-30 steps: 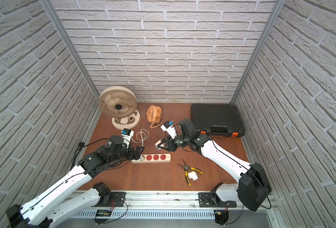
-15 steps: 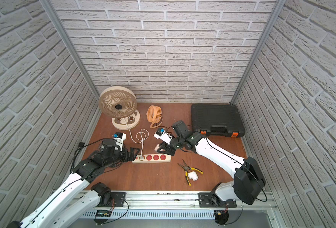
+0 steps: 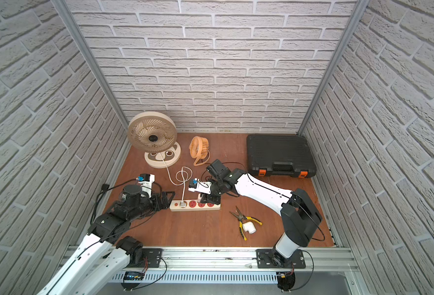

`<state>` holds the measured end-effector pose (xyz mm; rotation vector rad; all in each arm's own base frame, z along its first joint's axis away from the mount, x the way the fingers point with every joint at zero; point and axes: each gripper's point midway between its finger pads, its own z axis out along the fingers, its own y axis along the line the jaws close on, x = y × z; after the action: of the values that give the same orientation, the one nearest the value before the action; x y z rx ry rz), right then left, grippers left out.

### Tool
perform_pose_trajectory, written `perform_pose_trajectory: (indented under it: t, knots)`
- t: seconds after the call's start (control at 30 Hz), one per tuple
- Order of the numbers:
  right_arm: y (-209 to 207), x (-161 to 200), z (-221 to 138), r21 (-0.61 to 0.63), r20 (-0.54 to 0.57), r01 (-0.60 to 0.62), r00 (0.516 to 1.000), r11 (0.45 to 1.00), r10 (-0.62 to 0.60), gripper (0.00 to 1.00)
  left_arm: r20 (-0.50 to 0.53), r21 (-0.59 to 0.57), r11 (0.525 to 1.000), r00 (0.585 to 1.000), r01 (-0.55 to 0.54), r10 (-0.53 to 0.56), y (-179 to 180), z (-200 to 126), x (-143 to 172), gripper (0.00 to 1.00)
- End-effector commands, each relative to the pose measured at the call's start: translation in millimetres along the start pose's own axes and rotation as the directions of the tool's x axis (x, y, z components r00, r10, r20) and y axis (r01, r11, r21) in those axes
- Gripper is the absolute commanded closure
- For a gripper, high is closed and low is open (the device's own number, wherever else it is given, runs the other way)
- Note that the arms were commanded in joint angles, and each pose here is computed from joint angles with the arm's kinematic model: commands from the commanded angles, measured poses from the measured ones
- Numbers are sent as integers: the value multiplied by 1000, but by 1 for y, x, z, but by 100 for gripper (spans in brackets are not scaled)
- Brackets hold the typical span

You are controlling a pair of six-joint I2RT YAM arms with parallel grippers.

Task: Plug the desk fan into the power strip
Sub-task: Insert the plug into the socket.

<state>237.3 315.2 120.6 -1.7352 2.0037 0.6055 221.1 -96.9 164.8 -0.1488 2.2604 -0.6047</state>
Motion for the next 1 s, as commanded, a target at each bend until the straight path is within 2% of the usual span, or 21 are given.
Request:
perform_pose_trajectory:
  t: [0.0,0.2,0.6,0.97]
  knots:
    - [-4,0,7,16,-36,82,996,997,-81,96,10,-1,1000,1000,14,-14,4,2,0,2]
    - [-8,10,26,0,-101,108,989,994,-108,97,14,-6,1000,1000,24,-24,7,4,-1,2]
    - [-17,9,42,10,-136,127,983,992,-125,97,7,-11,1000,1000,28,-28,9,9,0,2]
    - [-12,30,56,-58,-223,102,968,993,-112,97,4,-15,999,1000,31,-31,12,10,1,2]
